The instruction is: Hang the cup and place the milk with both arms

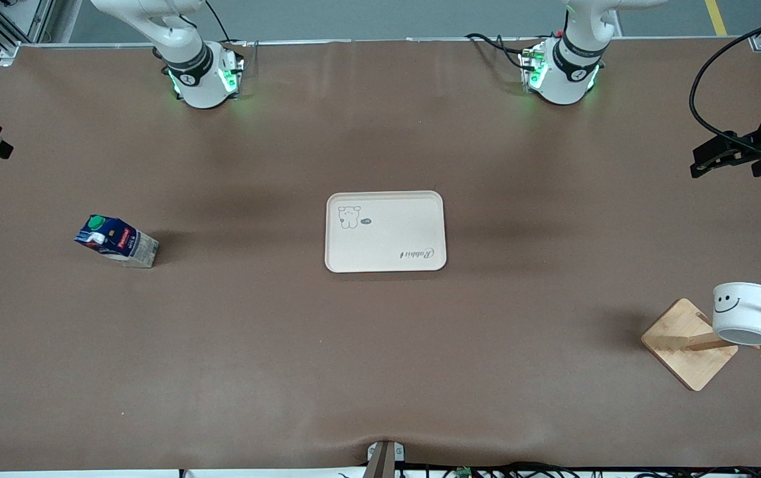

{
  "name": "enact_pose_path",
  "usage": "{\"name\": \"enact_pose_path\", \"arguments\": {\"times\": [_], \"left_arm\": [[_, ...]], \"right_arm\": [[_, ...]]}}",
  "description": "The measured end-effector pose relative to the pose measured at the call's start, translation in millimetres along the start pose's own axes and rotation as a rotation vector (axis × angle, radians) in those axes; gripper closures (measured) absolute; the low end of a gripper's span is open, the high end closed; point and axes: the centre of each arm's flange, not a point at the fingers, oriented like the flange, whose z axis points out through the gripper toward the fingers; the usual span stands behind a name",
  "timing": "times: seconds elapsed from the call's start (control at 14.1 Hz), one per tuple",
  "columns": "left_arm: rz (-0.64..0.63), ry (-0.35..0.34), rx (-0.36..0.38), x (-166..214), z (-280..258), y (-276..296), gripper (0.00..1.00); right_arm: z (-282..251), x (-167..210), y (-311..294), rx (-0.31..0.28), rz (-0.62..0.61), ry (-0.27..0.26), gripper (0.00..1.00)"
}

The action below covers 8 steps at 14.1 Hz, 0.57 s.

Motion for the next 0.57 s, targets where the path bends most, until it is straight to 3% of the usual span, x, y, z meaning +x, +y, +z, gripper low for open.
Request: {"name": "enact_pose_path", "arguments": {"times": [0.57], "left_arm": [[0.0,0.0,0.0,0.0,0.0,-0.1,0.0]], "right_arm": [[0.8,0.7,2.3,0.0,0.004,-0.001,0.0]]}}
